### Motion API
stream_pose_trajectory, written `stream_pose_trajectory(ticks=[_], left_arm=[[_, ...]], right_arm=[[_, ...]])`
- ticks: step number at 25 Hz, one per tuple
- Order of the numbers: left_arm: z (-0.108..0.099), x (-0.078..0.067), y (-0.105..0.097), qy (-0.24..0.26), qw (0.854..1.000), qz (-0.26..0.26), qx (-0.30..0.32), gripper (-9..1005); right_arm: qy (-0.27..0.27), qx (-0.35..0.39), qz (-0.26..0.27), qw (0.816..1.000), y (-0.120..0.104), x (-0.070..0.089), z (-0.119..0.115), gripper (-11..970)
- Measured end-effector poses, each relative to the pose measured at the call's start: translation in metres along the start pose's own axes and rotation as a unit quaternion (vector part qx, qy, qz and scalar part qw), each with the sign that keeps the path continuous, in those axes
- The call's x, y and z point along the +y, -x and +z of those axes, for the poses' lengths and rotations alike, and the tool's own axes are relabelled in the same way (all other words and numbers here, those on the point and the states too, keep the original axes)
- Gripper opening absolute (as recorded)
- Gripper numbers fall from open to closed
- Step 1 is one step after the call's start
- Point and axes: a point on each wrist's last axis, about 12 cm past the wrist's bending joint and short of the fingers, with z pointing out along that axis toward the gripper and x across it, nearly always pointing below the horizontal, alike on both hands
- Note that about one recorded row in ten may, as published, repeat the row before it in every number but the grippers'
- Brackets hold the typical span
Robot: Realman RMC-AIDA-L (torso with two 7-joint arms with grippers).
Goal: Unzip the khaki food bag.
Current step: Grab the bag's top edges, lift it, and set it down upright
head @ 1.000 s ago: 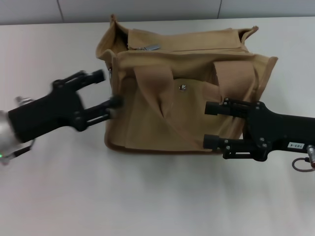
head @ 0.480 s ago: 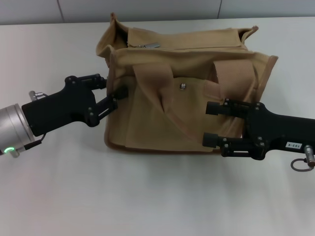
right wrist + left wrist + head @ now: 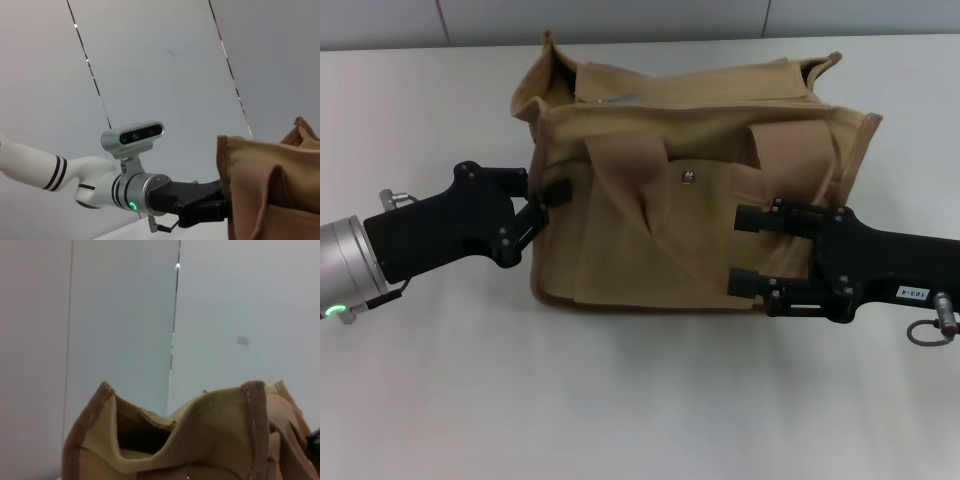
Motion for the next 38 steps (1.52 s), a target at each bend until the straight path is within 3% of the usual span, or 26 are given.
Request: stream_pose_trajectory(ticks=[6,11,14,16,19,20,24,29,33,37,38], left_arm=[[-0.003,0.004,0.005,0.002,1.0,0.016,0.004,51],[-0.022,0.037,0.038,0.033,0.998,0.059,0.011,52],[-0.03,0.045,0.062,0.019,0.997,0.072,-0.015,52],[-0.03,0.043,0.071,0.007,0.996,0.075,-0.048,52],[-0.017,0.032,0.07,-0.01,0.995,0.059,-0.084,52],[0.004,0.016,0.056,-0.029,0.995,0.039,-0.091,53],[0.031,0.001,0.032,-0.054,0.996,0.022,-0.067,53],[0.052,-0.006,0.016,-0.053,0.998,0.013,-0.045,54],[0.056,-0.01,0.014,-0.061,0.997,0.006,-0.045,54],[0.06,-0.011,0.015,-0.064,0.997,-0.002,-0.052,54],[0.062,-0.011,0.015,-0.066,0.996,-0.005,-0.054,55]], right_arm=[[-0.005,-0.012,0.001,1.0,0.001,0.0,0.0,832],[-0.014,-0.042,0.009,0.999,0.013,-0.004,-0.003,832],[-0.027,-0.048,0.021,0.998,0.024,-0.009,-0.007,832],[-0.041,-0.056,0.023,0.997,0.027,-0.012,-0.01,831],[-0.069,-0.073,0.032,0.994,0.025,-0.015,-0.016,831],[-0.077,-0.077,0.036,0.993,0.023,-0.016,-0.017,831],[-0.103,-0.093,0.024,0.99,0.015,-0.014,-0.024,831],[-0.155,-0.128,-0.088,0.976,0.002,-0.005,-0.035,831],[-0.231,-0.147,-0.227,0.935,-0.016,0.006,-0.041,831],[-0.282,-0.111,-0.324,0.896,-0.035,0.01,-0.032,831],[-0.303,-0.085,-0.377,0.871,-0.045,0.013,-0.024,831]])
